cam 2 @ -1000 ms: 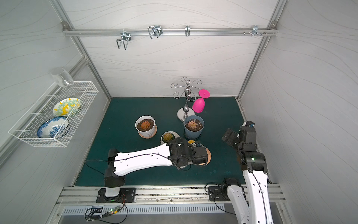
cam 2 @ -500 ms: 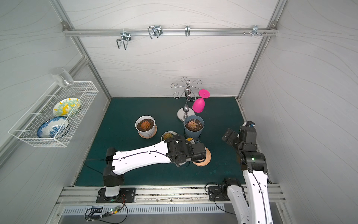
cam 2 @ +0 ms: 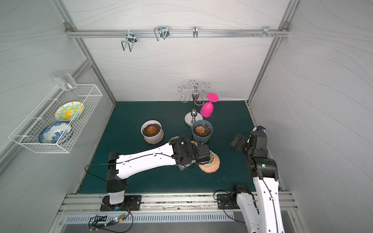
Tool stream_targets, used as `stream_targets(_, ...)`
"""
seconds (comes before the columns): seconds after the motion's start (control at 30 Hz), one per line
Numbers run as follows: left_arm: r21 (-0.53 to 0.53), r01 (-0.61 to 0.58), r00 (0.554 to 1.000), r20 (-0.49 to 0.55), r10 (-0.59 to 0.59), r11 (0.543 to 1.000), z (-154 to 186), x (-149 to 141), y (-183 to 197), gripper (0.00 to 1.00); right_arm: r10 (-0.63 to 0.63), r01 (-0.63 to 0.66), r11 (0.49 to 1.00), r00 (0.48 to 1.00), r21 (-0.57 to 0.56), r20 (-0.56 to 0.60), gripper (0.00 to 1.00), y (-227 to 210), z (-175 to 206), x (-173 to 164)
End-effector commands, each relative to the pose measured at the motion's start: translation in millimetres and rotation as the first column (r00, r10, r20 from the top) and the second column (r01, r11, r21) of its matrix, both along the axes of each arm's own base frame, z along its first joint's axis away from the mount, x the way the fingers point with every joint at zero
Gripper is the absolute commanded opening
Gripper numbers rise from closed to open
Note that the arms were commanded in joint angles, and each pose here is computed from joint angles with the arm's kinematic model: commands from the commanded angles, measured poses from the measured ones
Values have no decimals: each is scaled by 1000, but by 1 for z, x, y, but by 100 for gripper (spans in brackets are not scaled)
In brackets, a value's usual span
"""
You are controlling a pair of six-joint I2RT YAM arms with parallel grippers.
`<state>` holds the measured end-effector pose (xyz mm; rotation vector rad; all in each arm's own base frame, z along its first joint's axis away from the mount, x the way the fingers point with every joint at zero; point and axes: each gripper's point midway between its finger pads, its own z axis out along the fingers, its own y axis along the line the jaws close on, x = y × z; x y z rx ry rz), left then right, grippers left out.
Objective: Water the succulent around the soil edge
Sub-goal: Water the soil of the potted plant with water.
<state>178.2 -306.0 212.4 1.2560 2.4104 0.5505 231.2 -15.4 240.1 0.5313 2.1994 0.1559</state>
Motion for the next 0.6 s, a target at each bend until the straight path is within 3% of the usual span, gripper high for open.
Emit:
stream_targets(0.0,-43,-27,999,15,28,999,11,0,7,0,4,-4,1000,1000,-2,9,99,0,5,1)
stream_targets(0.57,-47,-36,999,-18,35,998,-2,-14,23,0,-1,1,1000,1000,-3,8,99,-2,4,2)
